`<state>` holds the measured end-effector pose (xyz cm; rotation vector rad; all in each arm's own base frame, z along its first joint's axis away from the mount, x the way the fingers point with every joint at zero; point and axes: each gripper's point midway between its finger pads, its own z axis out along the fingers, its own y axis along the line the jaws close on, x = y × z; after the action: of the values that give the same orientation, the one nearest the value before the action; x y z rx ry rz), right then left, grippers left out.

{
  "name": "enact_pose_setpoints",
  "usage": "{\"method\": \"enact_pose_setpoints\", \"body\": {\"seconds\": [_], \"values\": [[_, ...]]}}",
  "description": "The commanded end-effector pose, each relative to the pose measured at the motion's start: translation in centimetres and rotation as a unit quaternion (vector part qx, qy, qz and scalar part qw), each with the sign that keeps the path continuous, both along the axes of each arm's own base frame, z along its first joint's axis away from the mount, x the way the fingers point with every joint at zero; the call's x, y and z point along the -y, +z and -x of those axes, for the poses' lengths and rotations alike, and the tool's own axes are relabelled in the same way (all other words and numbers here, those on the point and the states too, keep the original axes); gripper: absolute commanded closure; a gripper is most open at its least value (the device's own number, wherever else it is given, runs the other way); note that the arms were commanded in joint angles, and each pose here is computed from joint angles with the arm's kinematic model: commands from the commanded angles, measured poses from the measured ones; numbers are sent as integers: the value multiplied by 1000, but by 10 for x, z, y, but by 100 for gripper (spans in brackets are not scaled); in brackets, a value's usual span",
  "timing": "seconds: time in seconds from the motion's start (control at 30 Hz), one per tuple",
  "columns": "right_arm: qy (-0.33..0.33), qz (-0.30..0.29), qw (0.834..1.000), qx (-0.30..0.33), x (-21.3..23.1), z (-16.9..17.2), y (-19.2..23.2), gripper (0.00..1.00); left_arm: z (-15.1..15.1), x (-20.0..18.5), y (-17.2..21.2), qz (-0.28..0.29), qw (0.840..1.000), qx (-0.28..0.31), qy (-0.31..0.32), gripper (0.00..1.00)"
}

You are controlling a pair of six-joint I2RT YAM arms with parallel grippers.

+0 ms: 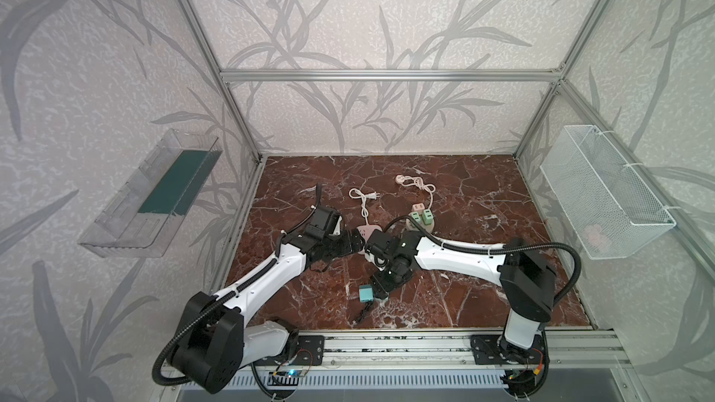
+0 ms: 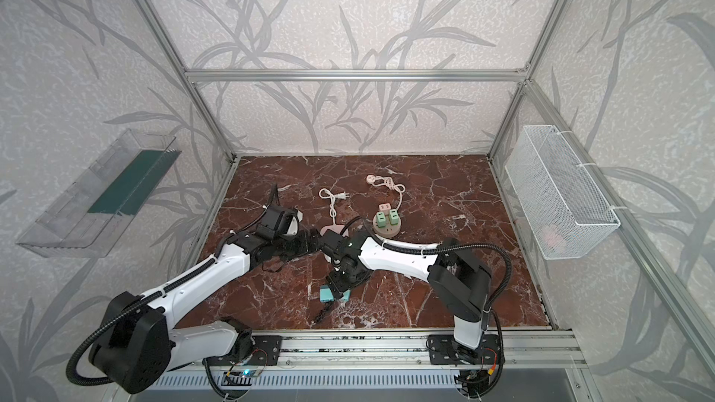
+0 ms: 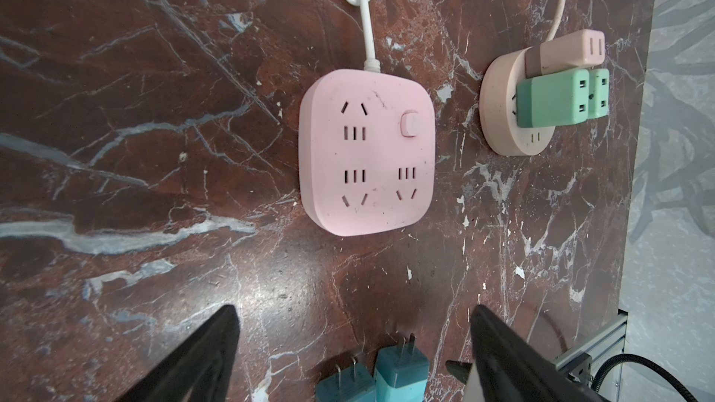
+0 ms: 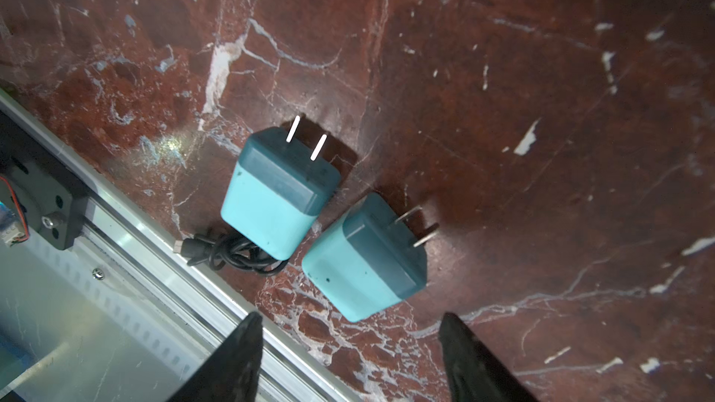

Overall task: Insert the plug
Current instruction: 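Move the right gripper over the teal chargers nearest the robot, then lower the right gripper around the teal charger farther from the table edge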

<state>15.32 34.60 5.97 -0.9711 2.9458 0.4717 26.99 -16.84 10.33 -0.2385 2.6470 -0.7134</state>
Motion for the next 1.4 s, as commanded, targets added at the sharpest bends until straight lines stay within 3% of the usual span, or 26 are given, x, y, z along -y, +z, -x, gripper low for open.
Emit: {"method": "enact_pose_setpoints", "body": {"seconds": [0.0,0.5,0.83,1.1,1.37], "values": [[0,24,1000,-19,6,9,-11,29,2,-2,0,-1,1000,1,5,8],[-9,78,997,-22,19,8,-32,35,0,-3,1,-3,1000,4,4,8],[-17,156,987,35,46,-16,-29,35,-1,-4,3,-2,1000,8,6,8],[-29,145,988,43,38,-23,-21,35,0,-5,4,-3,1000,9,8,8],[-42,65,997,26,8,-20,-11,35,0,-6,5,-5,1000,14,11,8]]}}
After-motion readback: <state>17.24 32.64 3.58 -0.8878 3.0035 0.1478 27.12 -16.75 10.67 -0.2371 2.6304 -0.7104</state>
